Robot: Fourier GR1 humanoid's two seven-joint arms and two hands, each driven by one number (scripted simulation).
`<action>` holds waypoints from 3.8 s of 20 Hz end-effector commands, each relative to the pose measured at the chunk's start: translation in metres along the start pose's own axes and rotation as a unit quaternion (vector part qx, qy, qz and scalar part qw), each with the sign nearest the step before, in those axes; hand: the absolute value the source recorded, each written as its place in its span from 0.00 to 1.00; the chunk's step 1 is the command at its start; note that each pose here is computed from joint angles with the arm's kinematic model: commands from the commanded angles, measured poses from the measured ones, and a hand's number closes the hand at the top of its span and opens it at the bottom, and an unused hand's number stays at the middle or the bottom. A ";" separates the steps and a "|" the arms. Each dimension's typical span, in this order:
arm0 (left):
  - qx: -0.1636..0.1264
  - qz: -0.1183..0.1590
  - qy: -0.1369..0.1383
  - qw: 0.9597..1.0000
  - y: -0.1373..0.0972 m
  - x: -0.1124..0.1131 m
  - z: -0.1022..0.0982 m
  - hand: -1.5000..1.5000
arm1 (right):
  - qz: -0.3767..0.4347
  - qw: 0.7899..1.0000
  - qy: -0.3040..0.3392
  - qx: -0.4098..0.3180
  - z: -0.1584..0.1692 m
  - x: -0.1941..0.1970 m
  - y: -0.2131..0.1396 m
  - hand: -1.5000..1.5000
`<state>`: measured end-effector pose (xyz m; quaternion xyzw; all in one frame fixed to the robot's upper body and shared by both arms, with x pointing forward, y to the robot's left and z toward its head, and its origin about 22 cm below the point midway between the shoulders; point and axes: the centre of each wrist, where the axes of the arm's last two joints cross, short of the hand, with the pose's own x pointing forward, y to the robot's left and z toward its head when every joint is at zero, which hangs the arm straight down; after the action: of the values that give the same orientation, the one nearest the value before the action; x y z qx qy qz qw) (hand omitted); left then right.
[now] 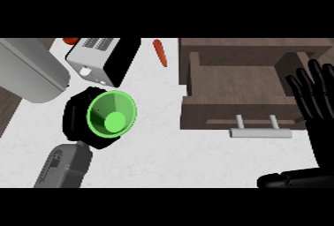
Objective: Pick up the cup, place it into the drawer and close the drawer
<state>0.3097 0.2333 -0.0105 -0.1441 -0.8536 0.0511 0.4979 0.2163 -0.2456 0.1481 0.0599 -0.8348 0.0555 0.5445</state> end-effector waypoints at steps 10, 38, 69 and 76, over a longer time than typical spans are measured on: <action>-0.039 0.003 -0.018 0.999 -0.098 0.065 -0.096 1.00 | 0.000 1.000 -0.004 -0.006 0.005 -0.023 0.013 0.00; -0.043 -0.093 0.059 0.993 -0.211 0.046 -0.211 1.00 | 0.004 1.000 -0.008 0.009 -0.010 -0.024 -0.001 0.00; -0.070 -0.221 0.108 0.967 -0.221 -0.006 -0.179 0.00 | -0.022 0.998 -0.030 0.049 -0.019 -0.011 0.004 0.00; -0.086 -0.124 0.076 0.986 -0.227 0.005 -0.188 0.00 | -0.059 0.997 -0.025 0.048 -0.018 -0.008 -0.004 0.00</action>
<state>0.4239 0.0064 0.1371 -0.0454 -0.8165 -0.1156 0.5638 0.2370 -0.2441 0.1429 0.1227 -0.8422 0.0659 0.5209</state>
